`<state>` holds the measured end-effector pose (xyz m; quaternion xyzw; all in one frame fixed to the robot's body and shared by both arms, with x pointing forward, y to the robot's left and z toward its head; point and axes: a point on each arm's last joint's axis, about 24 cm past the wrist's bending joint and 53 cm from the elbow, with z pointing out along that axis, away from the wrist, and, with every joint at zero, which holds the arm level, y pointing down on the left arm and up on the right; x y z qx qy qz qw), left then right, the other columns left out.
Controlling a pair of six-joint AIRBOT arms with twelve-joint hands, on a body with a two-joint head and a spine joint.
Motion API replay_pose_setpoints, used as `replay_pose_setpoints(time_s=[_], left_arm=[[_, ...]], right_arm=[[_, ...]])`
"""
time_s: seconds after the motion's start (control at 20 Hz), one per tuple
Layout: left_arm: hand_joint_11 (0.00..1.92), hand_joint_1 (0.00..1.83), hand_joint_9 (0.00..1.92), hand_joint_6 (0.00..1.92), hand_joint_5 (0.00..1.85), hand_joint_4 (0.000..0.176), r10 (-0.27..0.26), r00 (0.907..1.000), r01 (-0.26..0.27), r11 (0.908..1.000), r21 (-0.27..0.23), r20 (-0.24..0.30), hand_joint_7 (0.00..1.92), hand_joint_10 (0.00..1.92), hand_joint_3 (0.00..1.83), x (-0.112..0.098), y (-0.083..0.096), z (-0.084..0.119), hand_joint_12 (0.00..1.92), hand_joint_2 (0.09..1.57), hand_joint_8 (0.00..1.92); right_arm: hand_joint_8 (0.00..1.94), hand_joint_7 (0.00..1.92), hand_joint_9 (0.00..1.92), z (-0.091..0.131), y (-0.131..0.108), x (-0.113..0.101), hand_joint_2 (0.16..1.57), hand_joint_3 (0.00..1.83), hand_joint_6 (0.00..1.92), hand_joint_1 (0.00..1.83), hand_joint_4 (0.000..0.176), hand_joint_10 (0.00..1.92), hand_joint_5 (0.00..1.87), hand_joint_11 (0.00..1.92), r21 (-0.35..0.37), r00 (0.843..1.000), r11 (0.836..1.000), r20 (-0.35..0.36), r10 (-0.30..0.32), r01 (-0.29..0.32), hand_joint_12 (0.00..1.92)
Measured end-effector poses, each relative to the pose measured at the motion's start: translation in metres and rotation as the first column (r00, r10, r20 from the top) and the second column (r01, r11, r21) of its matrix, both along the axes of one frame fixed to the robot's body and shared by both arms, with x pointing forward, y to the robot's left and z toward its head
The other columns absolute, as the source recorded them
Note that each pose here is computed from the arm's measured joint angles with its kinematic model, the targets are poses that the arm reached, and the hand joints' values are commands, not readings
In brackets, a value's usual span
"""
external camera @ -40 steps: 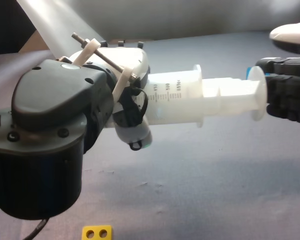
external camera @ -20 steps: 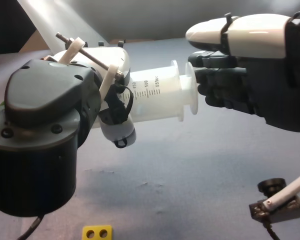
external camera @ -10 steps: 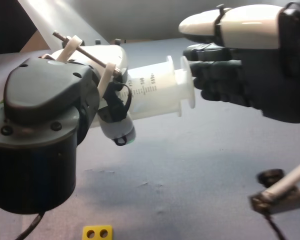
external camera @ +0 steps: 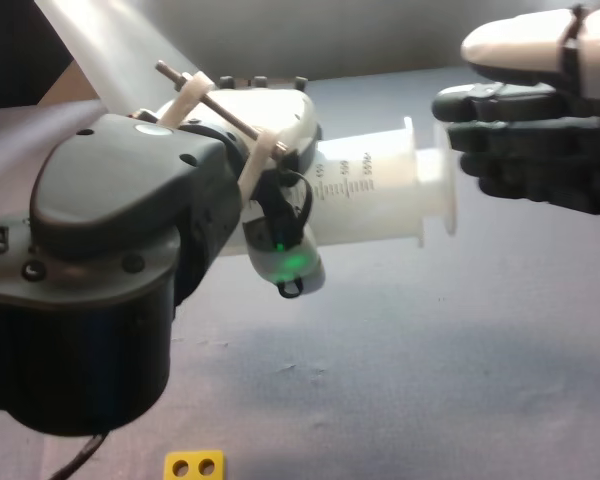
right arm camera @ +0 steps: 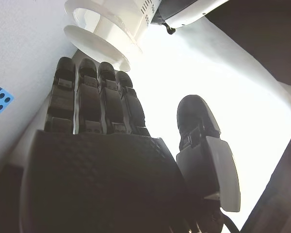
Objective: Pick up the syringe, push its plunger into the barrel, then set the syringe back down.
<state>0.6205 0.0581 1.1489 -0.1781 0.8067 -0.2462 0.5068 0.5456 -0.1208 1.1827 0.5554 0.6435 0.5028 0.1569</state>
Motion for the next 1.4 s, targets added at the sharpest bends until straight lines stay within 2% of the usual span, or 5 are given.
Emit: replay_pose_setpoints(time_s=[0.3,0.6,0.95,1.15,1.4], left_arm=[[0.30,1.28,0.46,1.52,0.59,0.000,-0.018,0.9998,0.018,0.9998,0.001,0.010,0.51,1.82,0.00,-0.001,-0.004,0.001,1.76,1.36,1.75],[0.31,1.29,0.49,1.54,0.60,0.000,-0.060,0.9980,0.060,0.9982,0.008,0.023,0.55,1.77,0.00,-0.004,-0.010,-0.008,1.72,1.34,1.69],[0.33,1.29,0.51,1.62,0.54,0.000,-0.225,0.9714,0.226,0.9740,-0.010,0.076,0.57,1.74,0.00,-0.016,-0.041,-0.029,1.69,1.34,1.68],[0.27,1.28,0.45,1.61,0.57,0.000,-0.264,0.9641,0.265,0.9640,-0.025,0.028,0.52,1.79,0.00,-0.034,-0.044,-0.060,1.77,1.36,1.74],[0.29,1.29,0.48,1.56,0.55,0.000,-0.286,0.9577,0.286,0.9582,0.005,0.031,0.58,1.79,0.00,-0.040,-0.045,-0.071,1.75,1.34,1.69]], right_arm=[[0.00,0.19,0.14,0.003,-0.054,0.004,1.30,0.00,0.00,0.00,0.000,0.00,0.25,0.00,-0.202,0.993,0.978,0.112,-0.023,0.045,0.34],[0.00,0.18,0.13,0.024,-0.089,0.026,1.30,0.00,0.00,0.00,0.000,0.01,0.23,0.00,-0.529,0.938,0.847,0.320,0.132,0.061,0.25],[0.00,0.19,0.14,0.037,-0.109,0.037,1.30,0.00,0.00,0.00,0.000,0.00,0.23,0.00,-0.805,0.807,0.592,0.373,0.457,0.037,0.28],[0.00,0.19,0.14,0.049,-0.086,0.031,1.31,0.00,0.01,0.00,0.000,0.00,0.25,0.00,-0.933,0.600,0.349,0.331,0.728,0.091,0.31],[0.00,0.19,0.14,0.050,-0.077,0.027,1.31,0.00,0.01,0.00,0.000,0.00,0.24,0.00,-0.943,0.549,0.316,0.319,0.773,0.102,0.26]])
